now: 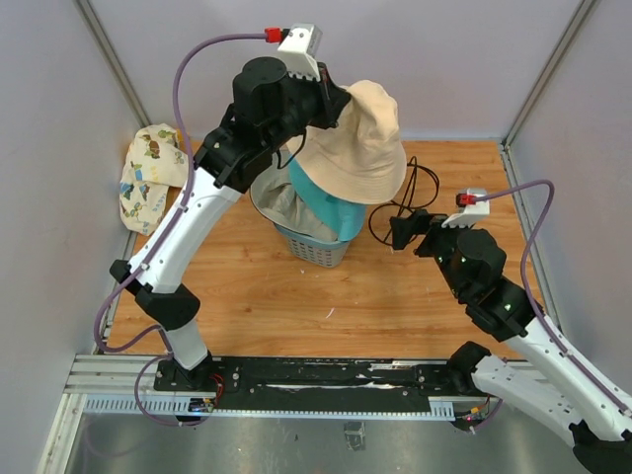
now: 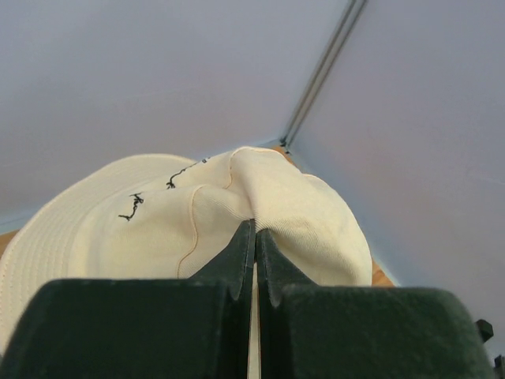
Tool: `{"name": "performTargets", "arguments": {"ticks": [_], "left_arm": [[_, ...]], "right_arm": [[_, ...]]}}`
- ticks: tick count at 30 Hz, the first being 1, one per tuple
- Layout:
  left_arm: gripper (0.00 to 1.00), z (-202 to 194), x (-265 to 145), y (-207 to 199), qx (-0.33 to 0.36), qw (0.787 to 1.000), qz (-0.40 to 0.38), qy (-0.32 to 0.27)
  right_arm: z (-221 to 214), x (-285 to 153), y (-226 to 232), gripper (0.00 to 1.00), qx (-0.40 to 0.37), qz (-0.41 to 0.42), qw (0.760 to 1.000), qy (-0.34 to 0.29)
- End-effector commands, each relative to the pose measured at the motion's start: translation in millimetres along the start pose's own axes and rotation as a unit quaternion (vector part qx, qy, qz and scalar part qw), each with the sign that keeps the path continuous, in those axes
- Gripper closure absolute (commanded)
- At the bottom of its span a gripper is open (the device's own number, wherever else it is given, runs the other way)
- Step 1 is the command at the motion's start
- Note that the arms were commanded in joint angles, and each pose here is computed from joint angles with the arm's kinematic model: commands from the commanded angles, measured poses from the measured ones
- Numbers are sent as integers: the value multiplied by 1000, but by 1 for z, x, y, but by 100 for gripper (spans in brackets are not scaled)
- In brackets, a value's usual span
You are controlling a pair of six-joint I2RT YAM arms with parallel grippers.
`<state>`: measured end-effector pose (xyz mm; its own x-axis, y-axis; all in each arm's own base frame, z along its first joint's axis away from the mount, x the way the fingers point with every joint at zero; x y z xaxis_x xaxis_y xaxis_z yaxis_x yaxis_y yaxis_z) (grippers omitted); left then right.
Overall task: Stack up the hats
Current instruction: Pick up the hat from the bin.
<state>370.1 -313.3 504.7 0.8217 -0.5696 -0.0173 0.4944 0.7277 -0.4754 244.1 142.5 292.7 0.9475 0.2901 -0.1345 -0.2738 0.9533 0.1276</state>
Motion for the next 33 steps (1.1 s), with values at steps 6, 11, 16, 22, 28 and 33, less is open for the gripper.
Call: {"name": "performTargets", "arguments": {"ticks": [6, 11, 16, 22, 28, 33], "left_arm": [[99, -4, 27, -59, -43, 983, -176, -4], [100, -17, 53, -75, -65, 972, -226, 6], [99, -38, 78, -83, -88, 960, -264, 20], [100, -63, 102, -87, -101, 953, -283, 31], [99, -49, 98, -101, -120, 941, -317, 4], [100, -41, 97, -104, -126, 939, -320, -11]], "right_arm": [[26, -27, -67, 1, 11, -173, 984, -53], [27, -42, -89, 2, 22, -212, 975, -71], [32, -54, -103, 1, 19, -240, 967, -83], [35, -59, -112, 2, 11, -262, 961, -86], [41, -62, -118, 2, 5, -276, 957, -92], [46, -64, -120, 2, 5, -279, 955, -99]]}}
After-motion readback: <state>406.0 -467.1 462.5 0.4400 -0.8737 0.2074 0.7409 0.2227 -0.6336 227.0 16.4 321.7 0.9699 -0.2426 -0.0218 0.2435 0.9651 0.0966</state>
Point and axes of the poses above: each gripper's point midway between its finger pads, its own x axis out along the fingers, its own y axis along the line the jaws close on, z = x × y, the point moved 1 cm from there along -x, back along the fingers, and after that the axes turned 12 degrees about -x, right-handed, at the moved point
